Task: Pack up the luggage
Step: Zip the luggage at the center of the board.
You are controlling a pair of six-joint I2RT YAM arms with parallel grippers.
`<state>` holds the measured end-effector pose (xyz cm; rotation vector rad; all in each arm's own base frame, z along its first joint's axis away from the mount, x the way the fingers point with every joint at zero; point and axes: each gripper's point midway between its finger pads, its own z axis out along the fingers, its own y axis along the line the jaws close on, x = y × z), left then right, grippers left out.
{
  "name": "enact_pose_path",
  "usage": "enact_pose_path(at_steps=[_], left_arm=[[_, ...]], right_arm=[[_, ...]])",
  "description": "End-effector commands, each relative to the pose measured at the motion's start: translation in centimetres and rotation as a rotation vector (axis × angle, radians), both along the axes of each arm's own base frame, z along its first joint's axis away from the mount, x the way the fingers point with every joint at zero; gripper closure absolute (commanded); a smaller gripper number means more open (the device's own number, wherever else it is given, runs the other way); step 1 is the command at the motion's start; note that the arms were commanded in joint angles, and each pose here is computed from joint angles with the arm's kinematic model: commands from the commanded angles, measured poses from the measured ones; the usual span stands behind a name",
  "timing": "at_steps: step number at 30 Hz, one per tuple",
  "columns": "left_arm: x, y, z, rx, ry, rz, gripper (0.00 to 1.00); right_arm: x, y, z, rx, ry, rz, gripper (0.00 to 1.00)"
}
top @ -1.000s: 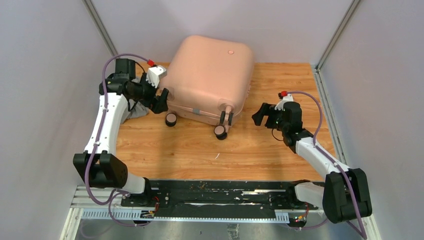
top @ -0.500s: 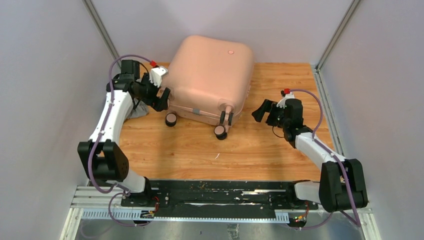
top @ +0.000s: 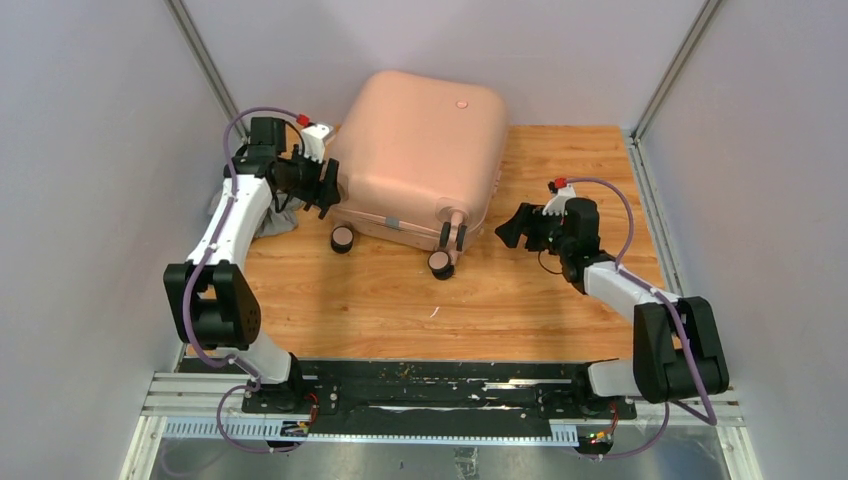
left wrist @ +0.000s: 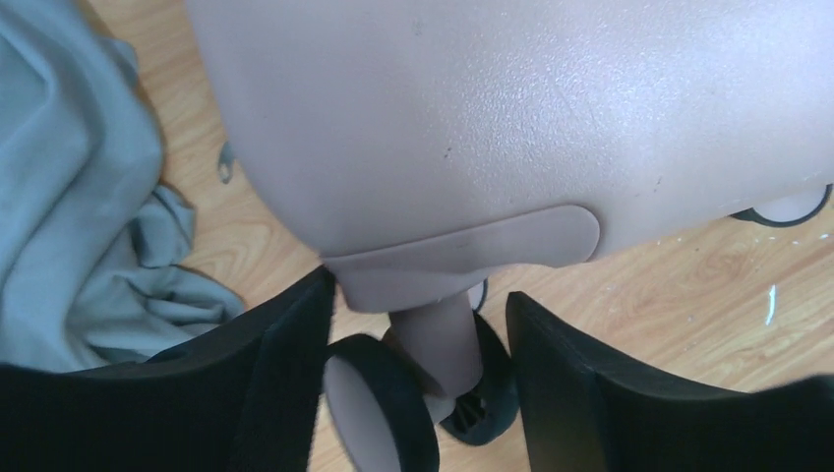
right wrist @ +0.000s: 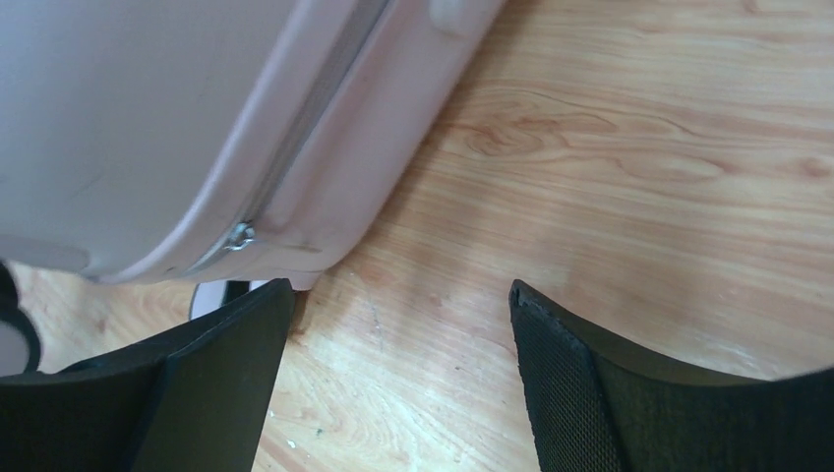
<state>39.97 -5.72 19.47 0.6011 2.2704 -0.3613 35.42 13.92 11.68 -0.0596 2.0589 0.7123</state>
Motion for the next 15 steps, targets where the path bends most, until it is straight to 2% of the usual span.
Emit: enact_pose_path(at_steps=[1,4,10,13,15], left_arm=[[0.0,-0.8,-0.8,-0.049,0.049,0.004,0.42],[0.1,-1.1,0.0,-0.07,0.043,0.002,0.61],[0.2,-1.9,3.0,-0.115,0.019,-0.009,0.9],[0.0,-2.2,4.7,-0.138,-0.012,-0.013,0.98],[-0.1,-2.4,5.7,-0.152,-0.03,-0.013,0.99]], right_arm=[[-0.2,2.9,2.7,0.044,-0.194,0.179,0.16],[-0.3,4.2,2.9,0.063,-0.205,0.268,0.16],[-0.7,6.5,3.1,0.125,-0.247,0.407,0.17],[-1.1,7.3,2.9,0.159,-0.26,0.448,0.2],[-1.3,7.6,2.6,0.176,-0.264,0.461,0.22]])
